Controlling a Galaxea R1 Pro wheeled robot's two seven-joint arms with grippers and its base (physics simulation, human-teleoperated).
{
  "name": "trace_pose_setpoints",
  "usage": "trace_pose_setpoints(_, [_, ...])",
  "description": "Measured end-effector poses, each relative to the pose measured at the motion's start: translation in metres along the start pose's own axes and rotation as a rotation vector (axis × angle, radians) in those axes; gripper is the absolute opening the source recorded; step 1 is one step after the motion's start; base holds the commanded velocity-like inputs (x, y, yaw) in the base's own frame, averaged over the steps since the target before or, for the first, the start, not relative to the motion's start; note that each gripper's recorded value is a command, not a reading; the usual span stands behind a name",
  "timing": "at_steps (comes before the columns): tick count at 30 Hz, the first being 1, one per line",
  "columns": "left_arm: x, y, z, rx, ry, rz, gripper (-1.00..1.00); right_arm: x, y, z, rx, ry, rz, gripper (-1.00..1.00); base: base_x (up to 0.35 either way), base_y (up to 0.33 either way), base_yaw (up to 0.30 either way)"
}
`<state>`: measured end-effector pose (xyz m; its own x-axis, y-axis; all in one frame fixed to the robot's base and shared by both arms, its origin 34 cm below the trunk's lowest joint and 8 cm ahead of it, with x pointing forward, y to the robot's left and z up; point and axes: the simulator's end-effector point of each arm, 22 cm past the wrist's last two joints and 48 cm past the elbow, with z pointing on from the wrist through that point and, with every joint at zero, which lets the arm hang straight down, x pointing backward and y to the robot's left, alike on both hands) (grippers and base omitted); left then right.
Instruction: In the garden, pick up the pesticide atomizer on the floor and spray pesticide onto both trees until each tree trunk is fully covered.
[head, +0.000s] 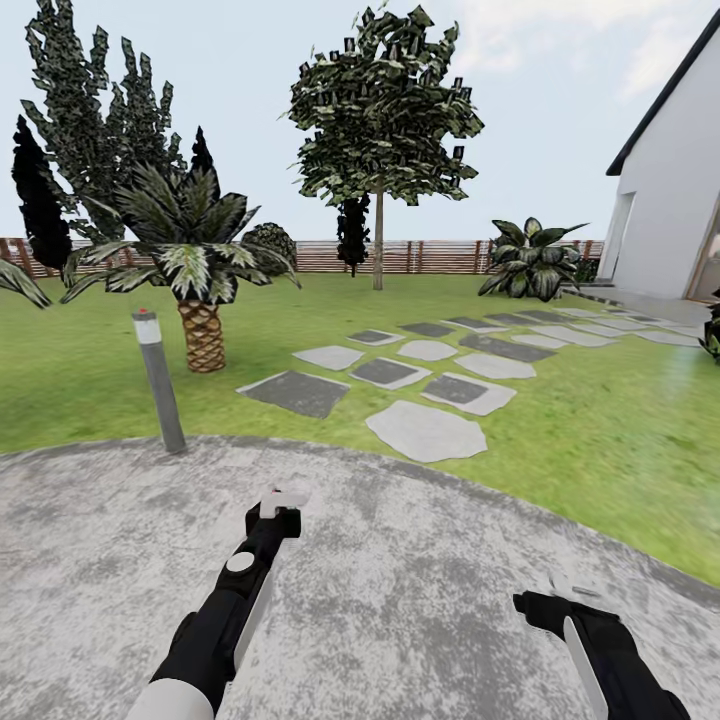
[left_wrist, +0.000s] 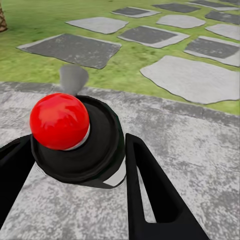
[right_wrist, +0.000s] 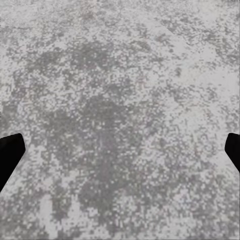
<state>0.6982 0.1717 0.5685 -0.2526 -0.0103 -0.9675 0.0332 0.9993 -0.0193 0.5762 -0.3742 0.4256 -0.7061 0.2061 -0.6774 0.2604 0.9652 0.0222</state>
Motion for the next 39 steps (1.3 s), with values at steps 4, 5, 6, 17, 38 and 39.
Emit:
trace_pose_setpoints(4, [0.0000,0.0000,0.0000,0.000,0.000,0.000,-1.00,0.0001,-0.0003,0.0000,0.000,0.000,0.000,1.00,0.337,0.000,0.000])
trace_pose_setpoints(5, [0.0000,0.0000,0.0000,0.000,0.000,0.000,-1.00,0.0000,-0.0003,0.0000,0.000,0.000,0.000,1.00,0.337,0.000,0.000])
trace_pose_setpoints(6, [0.0000,-0.0001,0.0000,0.000,0.000,0.000,-1.00,0.0002,-0.0003,0.0000,0.000,0.000,0.000,1.00,0.337,0.000,0.000])
trace_pose_setpoints(17, [0.0023,-0.0001,0.0007,0.000,0.004,0.000,-1.00,0.0017,0.0002,0.0011,0.000,0.004,0.000,1.00,0.337,-0.077,0.059])
trace_pose_setpoints(38, [0.0035,-0.0002,0.0011,0.000,0.006,0.000,-1.00,0.0023,-0.0011,0.0018,0.003,0.006,0.000,1.00,0.337,-0.121,0.009])
trace_pose_setpoints(39, [0.0036,-0.0001,0.0011,0.000,0.006,0.000,-1.00,0.0024,-0.0009,0.0018,0.002,0.006,0.000,1.00,0.337,-0.129,0.060])
